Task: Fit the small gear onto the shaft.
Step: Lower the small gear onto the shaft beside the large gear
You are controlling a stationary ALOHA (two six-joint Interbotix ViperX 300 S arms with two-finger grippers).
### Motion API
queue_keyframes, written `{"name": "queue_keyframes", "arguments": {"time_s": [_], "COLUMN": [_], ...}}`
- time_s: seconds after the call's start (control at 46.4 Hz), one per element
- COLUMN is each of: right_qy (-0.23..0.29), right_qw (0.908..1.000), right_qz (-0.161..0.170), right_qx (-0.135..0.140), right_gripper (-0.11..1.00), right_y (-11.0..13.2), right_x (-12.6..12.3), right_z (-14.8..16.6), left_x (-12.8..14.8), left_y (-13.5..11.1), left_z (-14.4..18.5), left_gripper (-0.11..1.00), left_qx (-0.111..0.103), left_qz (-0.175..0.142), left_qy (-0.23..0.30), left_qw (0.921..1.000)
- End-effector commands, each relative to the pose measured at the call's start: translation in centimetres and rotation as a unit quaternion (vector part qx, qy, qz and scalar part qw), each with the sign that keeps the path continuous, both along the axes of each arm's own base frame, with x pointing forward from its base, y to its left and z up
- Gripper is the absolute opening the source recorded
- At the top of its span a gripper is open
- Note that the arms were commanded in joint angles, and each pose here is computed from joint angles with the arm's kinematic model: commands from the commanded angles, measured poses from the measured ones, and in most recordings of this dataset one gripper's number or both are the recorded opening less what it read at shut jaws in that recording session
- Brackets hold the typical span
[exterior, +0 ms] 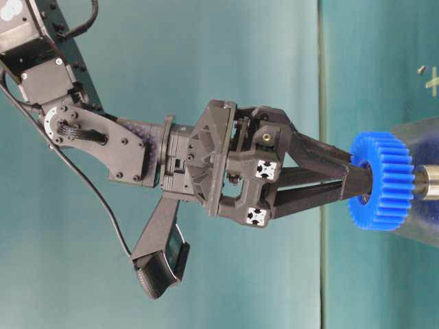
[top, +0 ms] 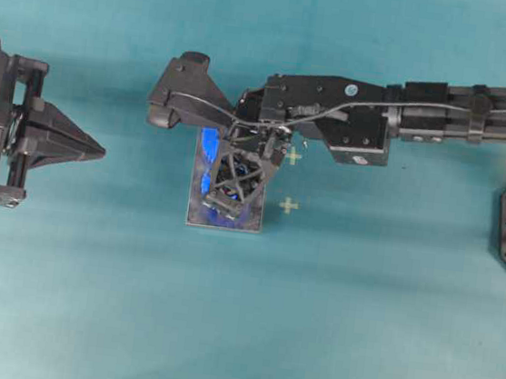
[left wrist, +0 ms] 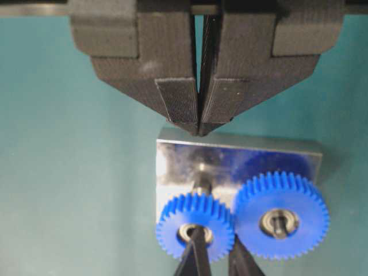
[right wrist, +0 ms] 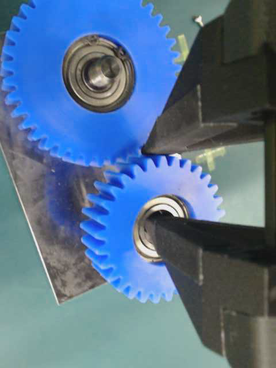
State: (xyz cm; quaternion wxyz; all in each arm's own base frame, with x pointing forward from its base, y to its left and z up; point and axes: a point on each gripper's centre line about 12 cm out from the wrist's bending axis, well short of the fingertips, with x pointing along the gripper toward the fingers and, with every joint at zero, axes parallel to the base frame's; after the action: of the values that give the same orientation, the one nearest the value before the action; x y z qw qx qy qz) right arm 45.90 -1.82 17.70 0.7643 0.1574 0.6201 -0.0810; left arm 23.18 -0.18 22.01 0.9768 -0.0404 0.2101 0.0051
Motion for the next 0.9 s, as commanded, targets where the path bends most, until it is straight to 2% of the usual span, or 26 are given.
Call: {"name": "queue_keyframes", "arguments": {"time_s": [0.0, 0.194, 0.237, 0.323, 0.388, 0.711, 0.797, 0.883], "right_qy": [-0.007, 0.003, 0.003, -0.002, -0.003, -0.005, -0.018, -0.031], "right_qw": [1.0, 1.0, 1.0, 1.0, 1.0, 1.0, 0.9998, 0.9995], "right_qz": [0.004, 0.001, 0.001, 0.0, 0.001, 0.002, 0.002, 0.002], "right_qx": [0.0, 0.002, 0.003, 0.002, 0.002, 0.001, -0.001, -0.002], "right_gripper": [0.36, 0.36, 0.4, 0.56, 0.61, 0.59, 0.56, 0.48], "right_y": [0.2, 0.2, 0.2, 0.2, 0.2, 0.1, 0.1, 0.0], "right_x": [0.1, -0.2, -0.2, -0.3, -0.3, -0.6, -0.9, -1.1], "right_z": [0.7, 1.0, 1.0, 1.4, 1.6, 2.7, 4.0, 5.1], "left_x": [0.2, 0.2, 0.2, 0.2, 0.2, 0.3, 0.3, 0.3], "left_y": [0.0, 0.0, 0.0, 0.0, 0.0, 0.0, 0.0, 0.0], "left_z": [0.6, 0.6, 0.6, 0.7, 0.7, 0.8, 0.9, 0.8], "left_gripper": [0.0, 0.0, 0.0, 0.0, 0.0, 0.0, 0.0, 0.0], "left_qx": [0.001, 0.001, 0.001, 0.001, 0.001, 0.0, -0.001, -0.001], "left_qz": [0.0, 0.0, 0.0, 0.0, 0.0, 0.001, 0.001, 0.001], "left_qy": [-0.012, -0.012, -0.012, -0.014, -0.014, -0.014, -0.015, -0.014], "left_qw": [0.9999, 0.9999, 0.9999, 0.9999, 0.9999, 0.9999, 0.9999, 0.9999]}}
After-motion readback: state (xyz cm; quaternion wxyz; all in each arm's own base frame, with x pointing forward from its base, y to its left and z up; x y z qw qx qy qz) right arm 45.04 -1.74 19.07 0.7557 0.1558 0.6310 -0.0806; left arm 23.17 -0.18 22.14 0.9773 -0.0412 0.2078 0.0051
